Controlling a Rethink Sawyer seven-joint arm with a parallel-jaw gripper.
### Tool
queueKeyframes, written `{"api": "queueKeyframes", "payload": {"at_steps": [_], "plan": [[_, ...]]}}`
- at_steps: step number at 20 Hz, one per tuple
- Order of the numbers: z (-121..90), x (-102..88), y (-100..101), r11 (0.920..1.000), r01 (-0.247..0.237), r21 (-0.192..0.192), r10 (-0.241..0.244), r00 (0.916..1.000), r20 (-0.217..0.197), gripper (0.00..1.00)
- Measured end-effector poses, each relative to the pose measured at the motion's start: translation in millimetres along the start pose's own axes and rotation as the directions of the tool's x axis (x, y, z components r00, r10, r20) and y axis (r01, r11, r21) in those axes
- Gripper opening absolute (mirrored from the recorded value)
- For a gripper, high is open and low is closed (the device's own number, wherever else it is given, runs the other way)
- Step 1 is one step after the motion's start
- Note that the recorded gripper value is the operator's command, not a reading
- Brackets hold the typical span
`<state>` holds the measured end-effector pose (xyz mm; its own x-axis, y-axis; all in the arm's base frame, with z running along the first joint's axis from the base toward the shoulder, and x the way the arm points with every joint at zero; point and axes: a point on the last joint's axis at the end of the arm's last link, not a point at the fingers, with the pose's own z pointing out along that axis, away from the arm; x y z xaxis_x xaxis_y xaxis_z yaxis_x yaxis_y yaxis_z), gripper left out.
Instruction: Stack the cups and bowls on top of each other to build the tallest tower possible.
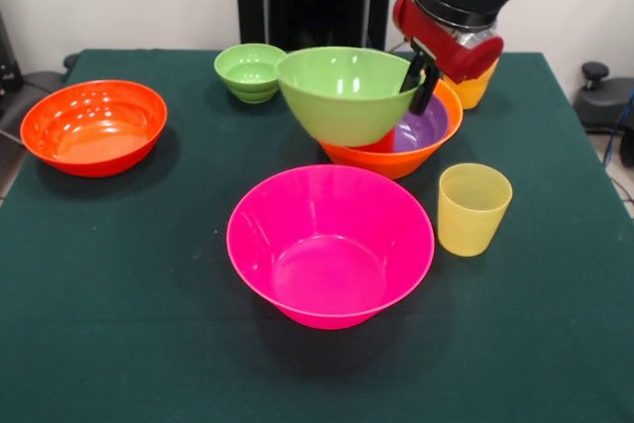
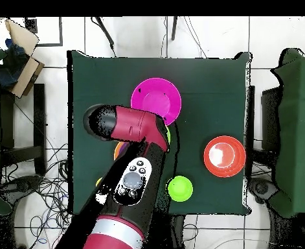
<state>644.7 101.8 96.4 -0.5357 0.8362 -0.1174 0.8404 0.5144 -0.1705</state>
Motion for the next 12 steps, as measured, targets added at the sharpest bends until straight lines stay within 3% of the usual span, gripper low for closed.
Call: {"api": "queueKeyframes", "payload": {"at_steps": [12], "plan": [[-15,2.0,-11,0.9987,-0.025,-0.043,0.024,0.9994,-0.025,0.00]]}}
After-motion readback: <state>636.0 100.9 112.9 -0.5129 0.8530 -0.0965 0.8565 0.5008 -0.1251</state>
